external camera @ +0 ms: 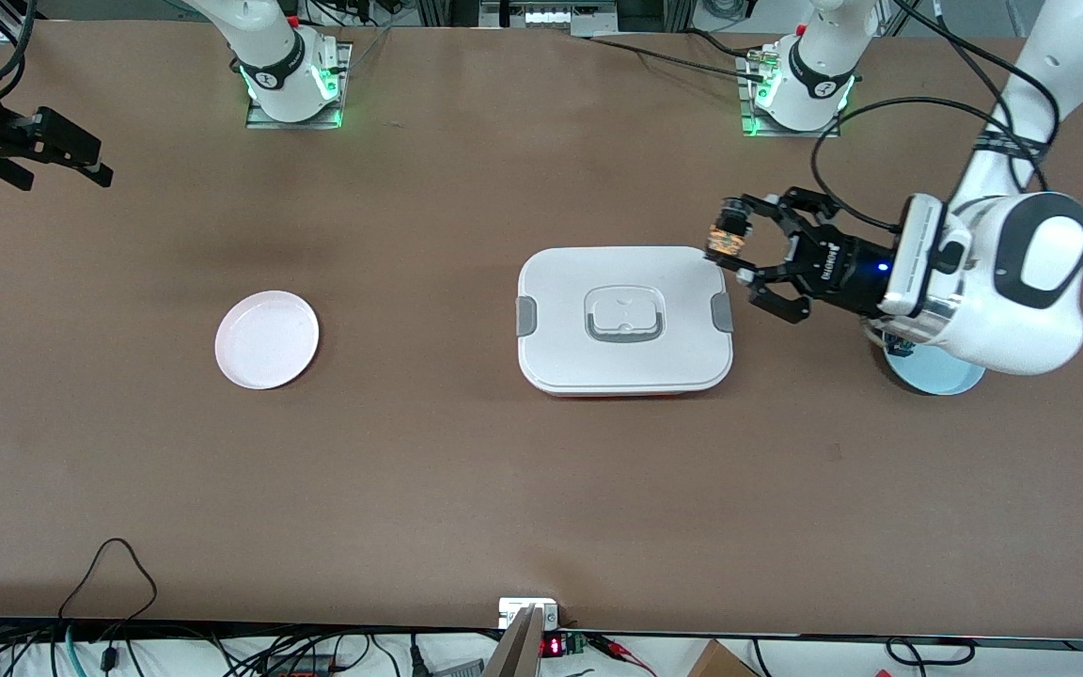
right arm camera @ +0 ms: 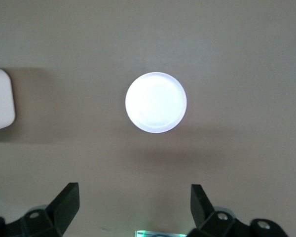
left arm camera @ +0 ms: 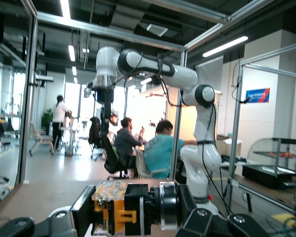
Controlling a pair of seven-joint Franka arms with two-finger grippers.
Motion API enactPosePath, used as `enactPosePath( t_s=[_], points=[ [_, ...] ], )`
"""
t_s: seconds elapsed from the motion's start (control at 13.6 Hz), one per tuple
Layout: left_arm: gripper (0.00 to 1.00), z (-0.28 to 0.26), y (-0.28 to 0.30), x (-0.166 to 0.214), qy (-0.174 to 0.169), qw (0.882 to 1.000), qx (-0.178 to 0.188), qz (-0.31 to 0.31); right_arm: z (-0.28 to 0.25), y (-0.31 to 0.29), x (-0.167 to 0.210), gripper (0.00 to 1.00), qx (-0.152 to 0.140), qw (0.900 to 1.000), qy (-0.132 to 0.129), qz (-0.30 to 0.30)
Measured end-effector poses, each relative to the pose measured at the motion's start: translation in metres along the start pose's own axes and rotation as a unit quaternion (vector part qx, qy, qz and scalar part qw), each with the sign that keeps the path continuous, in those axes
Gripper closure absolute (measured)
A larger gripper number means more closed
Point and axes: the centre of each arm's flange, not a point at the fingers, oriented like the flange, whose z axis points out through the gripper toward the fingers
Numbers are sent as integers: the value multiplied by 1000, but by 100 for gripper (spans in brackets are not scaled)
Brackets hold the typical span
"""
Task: Transfer orange switch to right arm and place
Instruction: 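Lift the orange switch with the left gripper toward the box, then hold the switch up while the right gripper reaches toward it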
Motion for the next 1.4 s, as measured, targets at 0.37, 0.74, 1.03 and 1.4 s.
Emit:
enactPosePath(
  t_s=[0.37, 0.74, 1.03, 1.4],
  points=[
    [28, 86, -8, -4, 38, 998, 45, 8, 10, -33, -8, 0, 126, 991, -53, -14],
    [28, 130, -9, 15, -10, 994, 104, 28, 29, -83, 6, 0, 238, 967, -80, -36],
    [28, 168, -2, 30, -29, 989, 140, 34, 52, -114, 28, 0, 345, 932, -106, -29],
    [28, 200, 13, 14, 11, 990, 140, -15, 68, -175, 57, 0, 487, 869, -91, 0]
  ],
)
